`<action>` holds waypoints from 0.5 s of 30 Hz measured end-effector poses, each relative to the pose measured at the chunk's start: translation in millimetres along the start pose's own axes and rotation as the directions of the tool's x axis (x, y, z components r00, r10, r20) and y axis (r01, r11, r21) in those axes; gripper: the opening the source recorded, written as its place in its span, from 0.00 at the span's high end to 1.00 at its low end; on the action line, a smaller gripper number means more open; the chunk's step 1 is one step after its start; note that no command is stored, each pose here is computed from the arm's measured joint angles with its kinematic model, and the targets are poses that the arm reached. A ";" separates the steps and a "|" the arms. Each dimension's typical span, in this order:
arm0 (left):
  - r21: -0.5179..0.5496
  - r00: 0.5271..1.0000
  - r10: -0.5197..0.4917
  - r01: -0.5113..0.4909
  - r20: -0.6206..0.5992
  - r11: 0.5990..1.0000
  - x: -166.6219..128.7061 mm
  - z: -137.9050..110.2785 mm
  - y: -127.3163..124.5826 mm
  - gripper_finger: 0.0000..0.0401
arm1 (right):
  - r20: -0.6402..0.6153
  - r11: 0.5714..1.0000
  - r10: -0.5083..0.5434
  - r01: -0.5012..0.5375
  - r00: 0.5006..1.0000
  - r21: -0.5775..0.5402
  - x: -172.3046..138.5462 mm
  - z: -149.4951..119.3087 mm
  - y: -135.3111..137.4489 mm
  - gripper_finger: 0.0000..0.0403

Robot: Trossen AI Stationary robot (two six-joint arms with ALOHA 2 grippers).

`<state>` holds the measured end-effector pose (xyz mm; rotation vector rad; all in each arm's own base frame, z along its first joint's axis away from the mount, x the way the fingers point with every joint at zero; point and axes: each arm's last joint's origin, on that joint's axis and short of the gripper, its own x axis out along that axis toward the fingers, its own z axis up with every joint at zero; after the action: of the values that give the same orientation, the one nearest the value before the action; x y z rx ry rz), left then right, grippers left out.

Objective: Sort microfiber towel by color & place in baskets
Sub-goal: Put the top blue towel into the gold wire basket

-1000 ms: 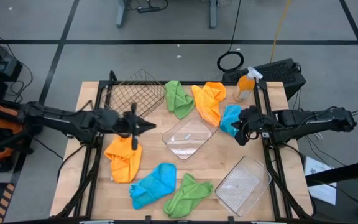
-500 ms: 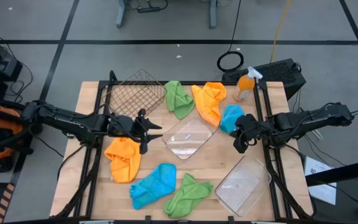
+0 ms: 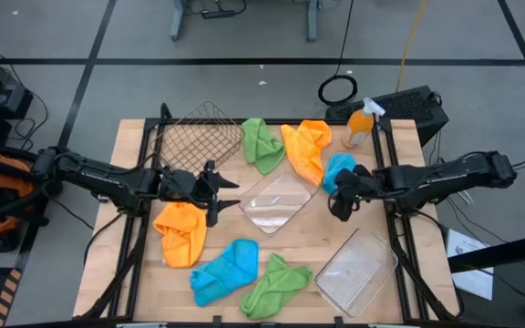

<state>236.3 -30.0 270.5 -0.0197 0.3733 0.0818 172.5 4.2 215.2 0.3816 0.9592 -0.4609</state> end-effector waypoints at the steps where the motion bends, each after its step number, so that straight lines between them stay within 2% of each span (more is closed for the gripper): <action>1: -0.001 1.000 0.000 0.000 0.001 1.000 -0.1 0.1 0.1 0.45 | -0.003 1.000 -0.007 0.007 1.000 -0.012 2.0 1.1 -0.6 0.56; 9: 0.002 1.000 0.002 -0.002 -0.010 1.000 2.7 -1.5 -0.4 0.45 | 0.021 0.982 -0.160 0.162 0.987 -0.100 14.1 8.1 -9.8 0.20; 12: 0.006 1.000 0.004 -0.003 -0.028 1.000 7.3 -4.4 -1.1 0.45 | 0.000 0.973 -0.198 0.196 0.980 -0.123 21.0 8.5 -10.7 0.11; 15: 0.017 0.998 0.007 -0.006 -0.058 1.000 13.7 -9.0 -2.1 0.45 | -0.048 0.963 -0.231 0.221 0.972 -0.153 30.6 7.1 -10.4 0.08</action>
<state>245.9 -31.4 257.1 -0.0043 0.4320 0.0844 186.9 -14.3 191.8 0.1541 1.0992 -0.5837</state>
